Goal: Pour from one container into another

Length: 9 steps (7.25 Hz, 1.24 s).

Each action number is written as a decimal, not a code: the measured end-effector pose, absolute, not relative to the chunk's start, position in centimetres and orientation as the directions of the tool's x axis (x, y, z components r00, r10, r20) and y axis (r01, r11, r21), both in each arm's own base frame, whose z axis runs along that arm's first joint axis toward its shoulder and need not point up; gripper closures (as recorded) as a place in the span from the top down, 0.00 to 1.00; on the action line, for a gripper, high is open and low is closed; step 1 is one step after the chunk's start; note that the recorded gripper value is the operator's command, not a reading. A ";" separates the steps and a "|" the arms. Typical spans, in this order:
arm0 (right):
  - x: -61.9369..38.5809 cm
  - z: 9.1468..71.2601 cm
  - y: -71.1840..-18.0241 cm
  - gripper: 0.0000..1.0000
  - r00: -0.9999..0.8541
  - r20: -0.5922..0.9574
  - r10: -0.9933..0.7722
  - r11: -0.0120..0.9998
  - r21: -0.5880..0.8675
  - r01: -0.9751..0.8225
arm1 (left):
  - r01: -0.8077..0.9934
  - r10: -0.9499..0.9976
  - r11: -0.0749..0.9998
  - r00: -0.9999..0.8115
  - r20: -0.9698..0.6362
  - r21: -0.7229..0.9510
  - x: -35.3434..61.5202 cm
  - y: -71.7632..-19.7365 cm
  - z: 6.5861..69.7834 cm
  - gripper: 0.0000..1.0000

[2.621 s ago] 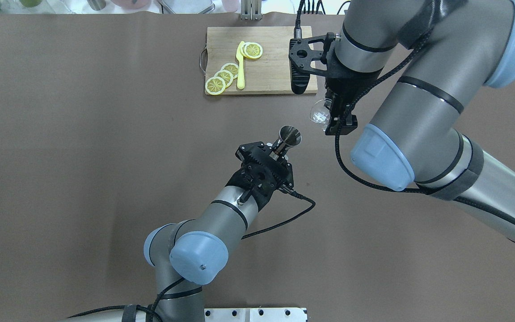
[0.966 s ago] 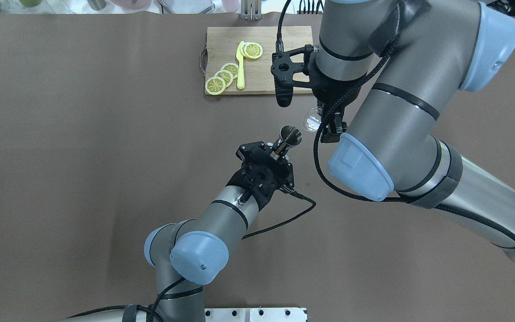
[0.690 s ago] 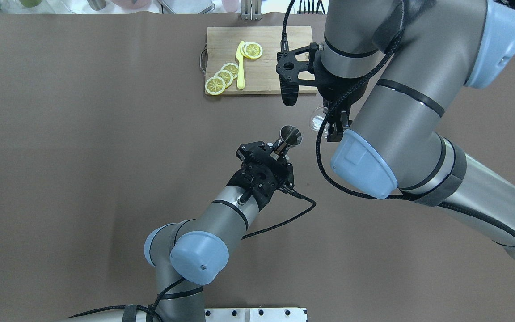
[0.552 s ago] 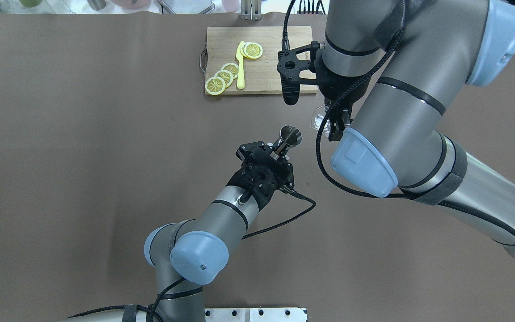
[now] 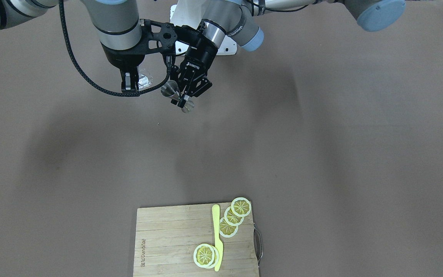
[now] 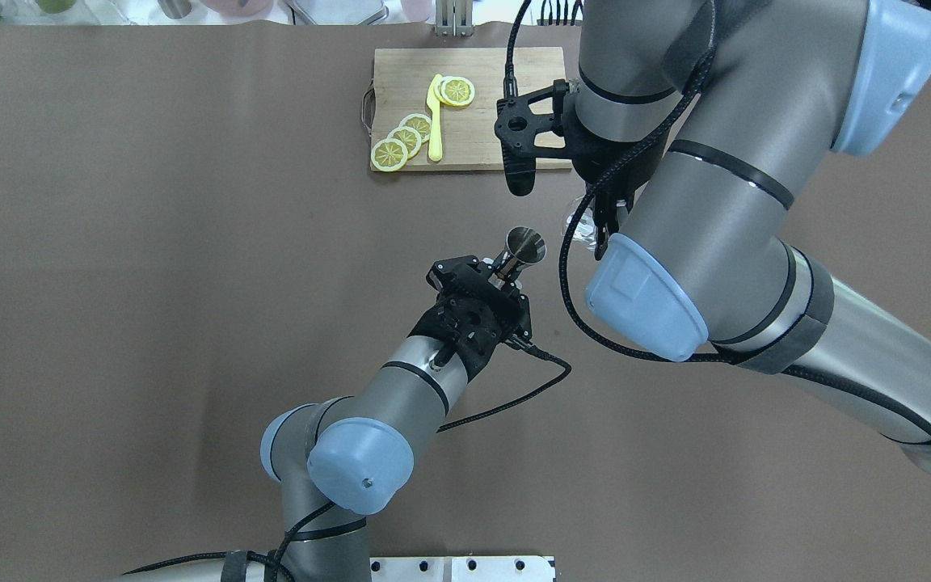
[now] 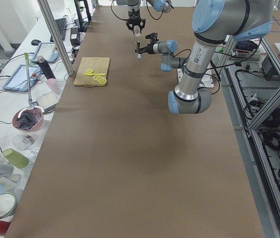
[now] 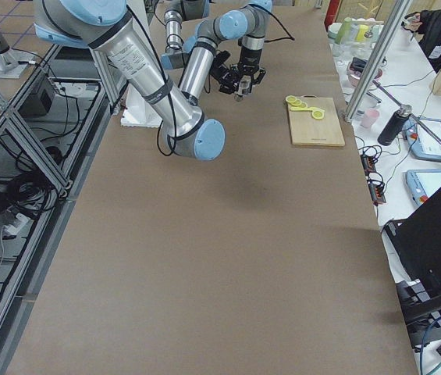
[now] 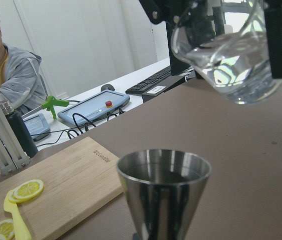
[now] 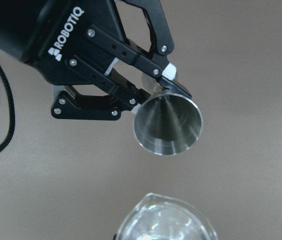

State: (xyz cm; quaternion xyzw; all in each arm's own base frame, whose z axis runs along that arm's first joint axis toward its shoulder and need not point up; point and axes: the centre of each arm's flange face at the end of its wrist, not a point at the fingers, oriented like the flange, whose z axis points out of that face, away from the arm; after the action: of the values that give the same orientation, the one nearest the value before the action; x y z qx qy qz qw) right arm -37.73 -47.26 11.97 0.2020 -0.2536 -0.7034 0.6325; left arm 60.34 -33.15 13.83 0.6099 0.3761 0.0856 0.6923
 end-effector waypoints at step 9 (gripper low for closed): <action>-40.3 10.6 -47.9 0.00 -0.126 0.061 -0.990 -0.071 0.557 0.827 | 0.340 0.577 0.241 0.702 -0.416 0.909 60.4 -33.2 13.8 0.00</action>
State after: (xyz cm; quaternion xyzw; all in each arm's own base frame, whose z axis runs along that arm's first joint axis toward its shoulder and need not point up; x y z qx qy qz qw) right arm -40.29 -47.90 10.60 0.1709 -0.2381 -0.7117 0.6385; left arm 60.37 -33.15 13.80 0.6099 0.3761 0.0856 0.6923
